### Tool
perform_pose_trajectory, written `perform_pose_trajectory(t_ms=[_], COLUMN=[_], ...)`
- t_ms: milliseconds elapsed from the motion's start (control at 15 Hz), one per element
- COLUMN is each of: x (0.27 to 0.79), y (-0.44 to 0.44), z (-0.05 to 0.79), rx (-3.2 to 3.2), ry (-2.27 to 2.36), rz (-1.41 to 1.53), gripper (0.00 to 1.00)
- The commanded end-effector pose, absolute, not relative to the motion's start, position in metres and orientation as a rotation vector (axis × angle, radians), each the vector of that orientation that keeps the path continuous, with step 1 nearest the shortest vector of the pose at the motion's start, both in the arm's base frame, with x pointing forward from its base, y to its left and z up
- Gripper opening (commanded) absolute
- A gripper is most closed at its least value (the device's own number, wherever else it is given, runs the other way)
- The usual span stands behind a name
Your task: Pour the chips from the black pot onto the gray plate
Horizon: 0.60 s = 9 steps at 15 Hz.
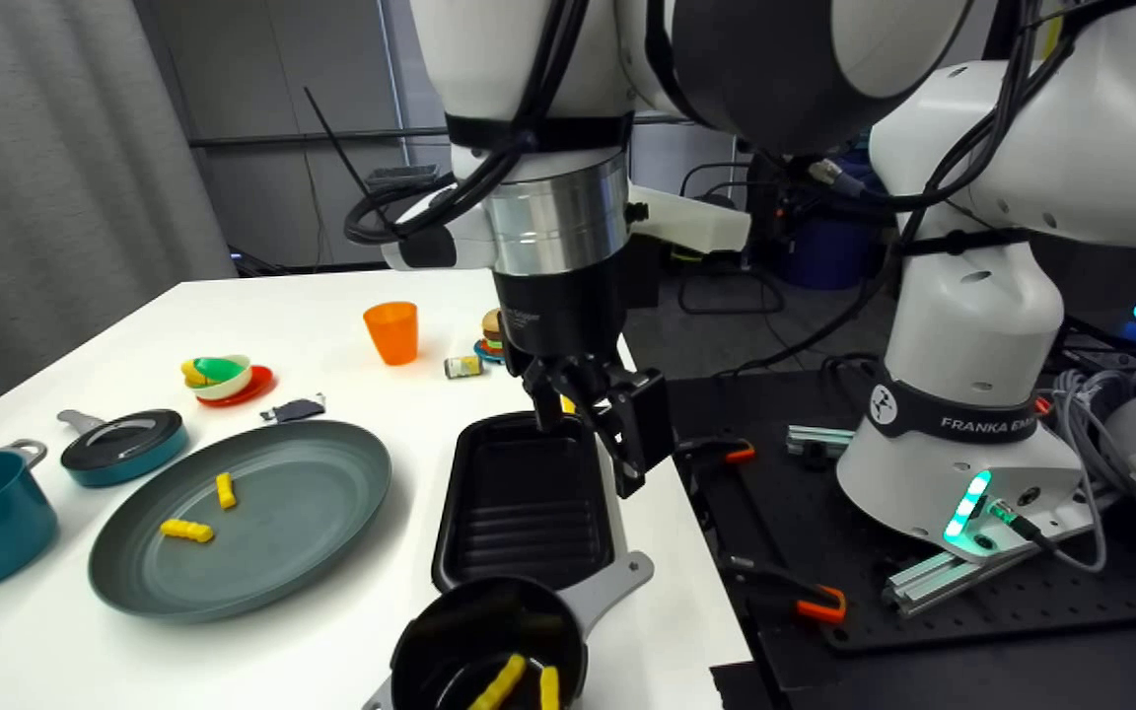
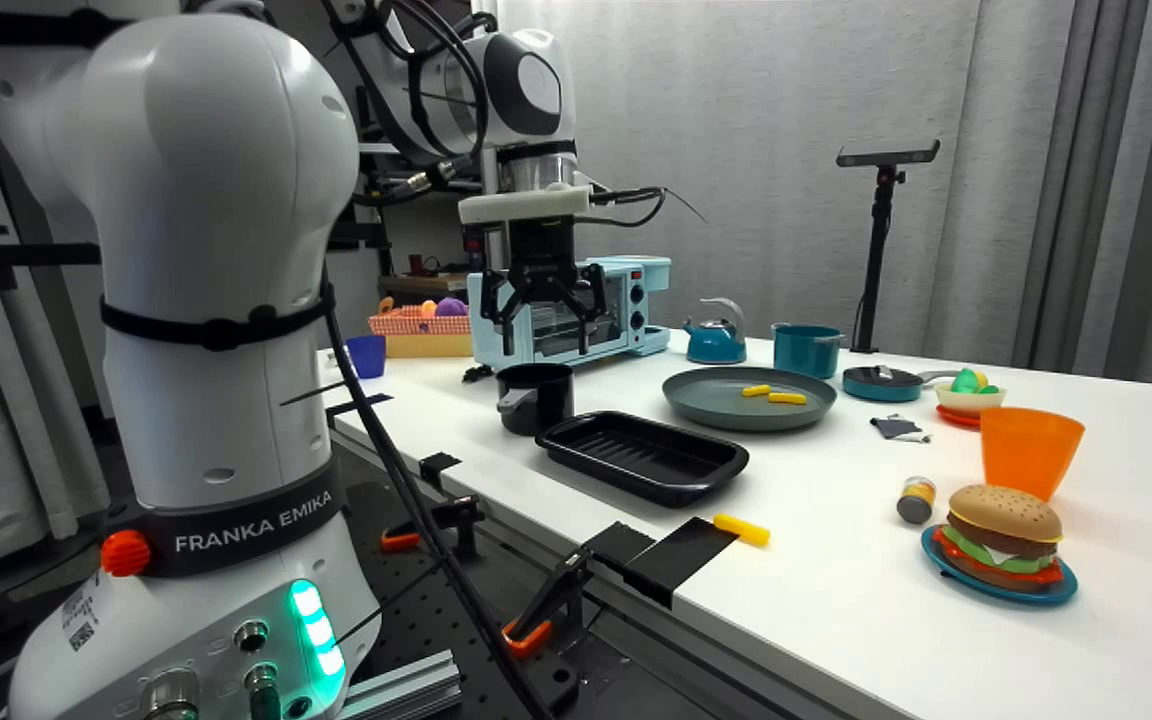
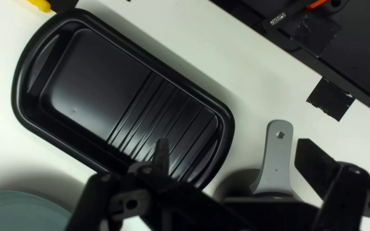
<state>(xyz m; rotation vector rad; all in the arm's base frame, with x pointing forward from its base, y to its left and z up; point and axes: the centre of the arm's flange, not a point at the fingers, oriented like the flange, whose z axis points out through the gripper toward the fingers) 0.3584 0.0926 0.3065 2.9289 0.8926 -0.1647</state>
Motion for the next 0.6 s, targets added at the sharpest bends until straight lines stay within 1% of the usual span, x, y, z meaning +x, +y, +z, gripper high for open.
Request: perform_pose_trajectory(t_ms=[0,533], x=[0.356,0.356], y=[0.101,0.112], z=[0.29,0.271], rx=[2.977,2.992], ry=[0.879,0.821], rz=[-0.119,-0.089], gripper=[1.0,1.0])
